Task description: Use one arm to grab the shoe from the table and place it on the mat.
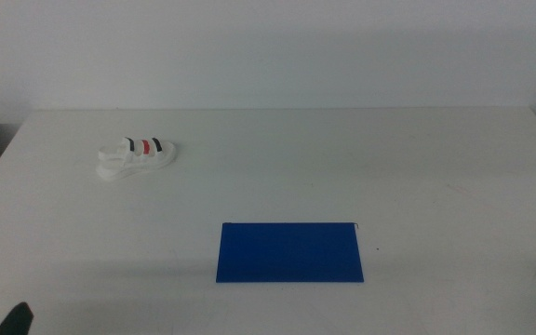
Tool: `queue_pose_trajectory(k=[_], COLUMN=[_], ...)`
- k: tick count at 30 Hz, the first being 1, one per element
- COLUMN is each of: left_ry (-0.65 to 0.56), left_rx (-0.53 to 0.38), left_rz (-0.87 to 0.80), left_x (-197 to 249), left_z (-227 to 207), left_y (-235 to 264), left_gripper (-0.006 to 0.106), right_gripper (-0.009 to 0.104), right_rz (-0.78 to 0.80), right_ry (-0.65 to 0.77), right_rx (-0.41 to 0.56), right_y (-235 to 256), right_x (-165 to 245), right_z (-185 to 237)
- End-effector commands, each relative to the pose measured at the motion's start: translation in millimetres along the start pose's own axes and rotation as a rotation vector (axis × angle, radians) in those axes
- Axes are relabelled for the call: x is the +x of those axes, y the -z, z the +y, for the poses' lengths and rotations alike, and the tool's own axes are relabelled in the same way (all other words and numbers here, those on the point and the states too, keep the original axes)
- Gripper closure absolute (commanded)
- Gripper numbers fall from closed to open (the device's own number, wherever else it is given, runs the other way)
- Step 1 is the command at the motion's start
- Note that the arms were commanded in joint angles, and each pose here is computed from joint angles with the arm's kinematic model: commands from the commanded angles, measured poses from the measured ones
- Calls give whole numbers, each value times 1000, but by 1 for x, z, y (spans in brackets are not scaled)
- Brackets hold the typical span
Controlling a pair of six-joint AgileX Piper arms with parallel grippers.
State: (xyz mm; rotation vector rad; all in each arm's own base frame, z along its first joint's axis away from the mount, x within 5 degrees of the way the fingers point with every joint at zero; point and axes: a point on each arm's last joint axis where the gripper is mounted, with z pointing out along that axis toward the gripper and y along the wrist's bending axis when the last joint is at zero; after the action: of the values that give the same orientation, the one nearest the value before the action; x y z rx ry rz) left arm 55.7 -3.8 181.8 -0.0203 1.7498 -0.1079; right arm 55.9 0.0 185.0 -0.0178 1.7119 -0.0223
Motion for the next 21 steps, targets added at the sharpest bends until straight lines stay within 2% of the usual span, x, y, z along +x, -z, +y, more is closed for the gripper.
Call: queue_pose_trajectory(k=[1,10,21], left_ry=[1,-44,-154], left_rx=[3,-5,0], left_rz=[-36,105,134], left_x=[-10,-75,-168], left_z=[-1,-6,-14], left_y=[-3,-35,-112], left_gripper=[8,8,8], right_gripper=[31,31,31], right_rz=[-97,-97,-97], right_ry=[17,17,17], right_rx=[7,7,7], right_y=[2,2,2], right_x=[-6,-6,-6], right_z=[0,0,0])
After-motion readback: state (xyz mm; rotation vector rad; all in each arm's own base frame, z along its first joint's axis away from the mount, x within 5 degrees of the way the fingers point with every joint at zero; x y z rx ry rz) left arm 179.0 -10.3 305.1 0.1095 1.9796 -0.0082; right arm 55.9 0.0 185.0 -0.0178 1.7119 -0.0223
